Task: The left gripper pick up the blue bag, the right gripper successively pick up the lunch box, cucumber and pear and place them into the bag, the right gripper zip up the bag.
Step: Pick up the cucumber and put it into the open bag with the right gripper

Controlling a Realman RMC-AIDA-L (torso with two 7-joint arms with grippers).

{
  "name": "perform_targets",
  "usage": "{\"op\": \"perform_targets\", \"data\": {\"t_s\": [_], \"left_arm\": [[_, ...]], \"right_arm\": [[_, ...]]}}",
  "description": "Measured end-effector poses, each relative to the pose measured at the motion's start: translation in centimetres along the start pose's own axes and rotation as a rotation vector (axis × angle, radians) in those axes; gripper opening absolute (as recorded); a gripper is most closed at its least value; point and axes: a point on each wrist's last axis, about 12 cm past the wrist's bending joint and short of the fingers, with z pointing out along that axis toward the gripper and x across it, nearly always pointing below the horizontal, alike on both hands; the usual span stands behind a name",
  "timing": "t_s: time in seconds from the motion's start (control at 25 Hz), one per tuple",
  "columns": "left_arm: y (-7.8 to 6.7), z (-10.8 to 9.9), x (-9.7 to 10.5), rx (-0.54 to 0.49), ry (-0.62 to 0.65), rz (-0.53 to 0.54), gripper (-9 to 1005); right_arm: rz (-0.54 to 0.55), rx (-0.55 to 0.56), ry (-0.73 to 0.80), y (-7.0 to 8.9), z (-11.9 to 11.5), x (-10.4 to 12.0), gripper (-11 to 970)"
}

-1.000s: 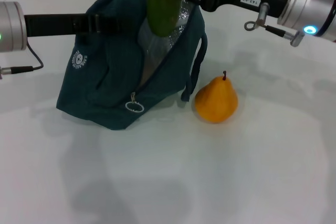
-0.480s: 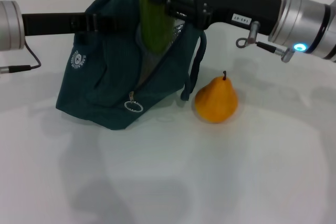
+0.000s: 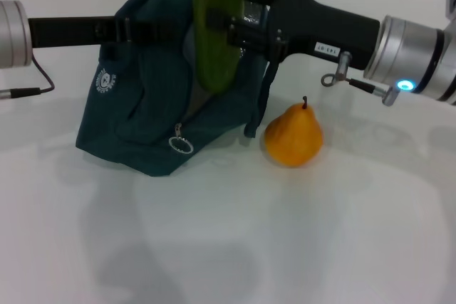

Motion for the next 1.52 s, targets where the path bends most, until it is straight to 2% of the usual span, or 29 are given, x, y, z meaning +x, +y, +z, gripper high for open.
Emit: {"op": "perform_targets", "data": {"t_s": [0.72,1.52], "left_arm": [[0.1,0.2,0.3,0.003,0.005,-0.011,46],[0.1,0.2,0.3,0.003,0.001,0.009,46]], "right_arm": [[-0.044,-0.006,-0.005,1.0,1.2,0.7,581],[-0.068,0.004,-0.009,0.6,2.3,0.0,614]]}}
